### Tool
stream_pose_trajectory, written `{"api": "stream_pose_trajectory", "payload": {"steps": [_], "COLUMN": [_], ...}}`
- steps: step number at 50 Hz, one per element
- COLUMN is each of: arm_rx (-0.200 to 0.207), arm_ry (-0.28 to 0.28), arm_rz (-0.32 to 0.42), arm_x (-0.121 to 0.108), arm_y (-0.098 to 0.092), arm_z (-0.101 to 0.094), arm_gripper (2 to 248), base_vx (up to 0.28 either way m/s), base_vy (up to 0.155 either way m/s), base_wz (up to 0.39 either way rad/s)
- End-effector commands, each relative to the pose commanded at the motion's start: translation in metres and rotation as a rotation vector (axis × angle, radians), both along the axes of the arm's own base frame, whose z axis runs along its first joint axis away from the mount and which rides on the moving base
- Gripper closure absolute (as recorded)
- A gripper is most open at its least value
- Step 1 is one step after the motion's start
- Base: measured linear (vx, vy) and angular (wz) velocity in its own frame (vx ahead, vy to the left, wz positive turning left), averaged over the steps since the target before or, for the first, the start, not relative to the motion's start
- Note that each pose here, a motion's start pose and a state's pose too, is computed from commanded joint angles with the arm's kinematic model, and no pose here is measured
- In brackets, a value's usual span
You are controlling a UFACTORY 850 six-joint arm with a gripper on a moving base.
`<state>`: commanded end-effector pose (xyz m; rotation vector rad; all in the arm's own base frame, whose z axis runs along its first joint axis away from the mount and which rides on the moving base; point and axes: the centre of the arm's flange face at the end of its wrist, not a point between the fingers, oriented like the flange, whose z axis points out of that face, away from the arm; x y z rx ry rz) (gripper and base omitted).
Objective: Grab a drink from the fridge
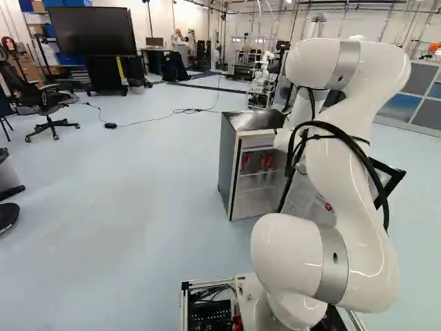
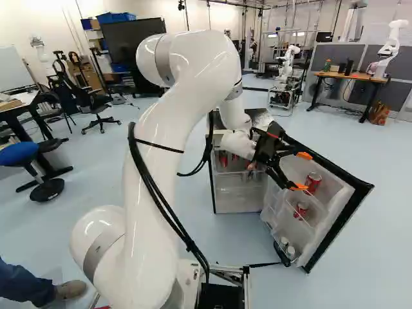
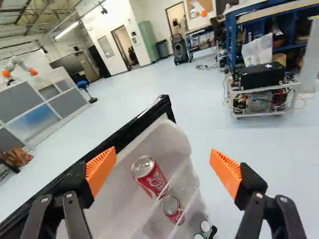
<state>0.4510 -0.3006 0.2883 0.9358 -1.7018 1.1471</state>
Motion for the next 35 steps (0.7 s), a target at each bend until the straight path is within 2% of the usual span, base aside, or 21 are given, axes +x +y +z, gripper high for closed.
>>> {"api": "stream_pose_trajectory", "payload": {"steps": [22, 35], "arm_rx": [-0.032, -0.051], "arm_ry": [0.087, 0.125], "arm_rz": [0.264, 0.396], "arm_x": [-0.021, -0.035], "arm_y": [0.037, 0.048], "arm_z": [0.008, 0.013], "arm_gripper": [3, 3], "base_vx": [0.000, 0.000], "base_vy": [0.000, 0.000], "base_wz": [0.000, 0.000]}}
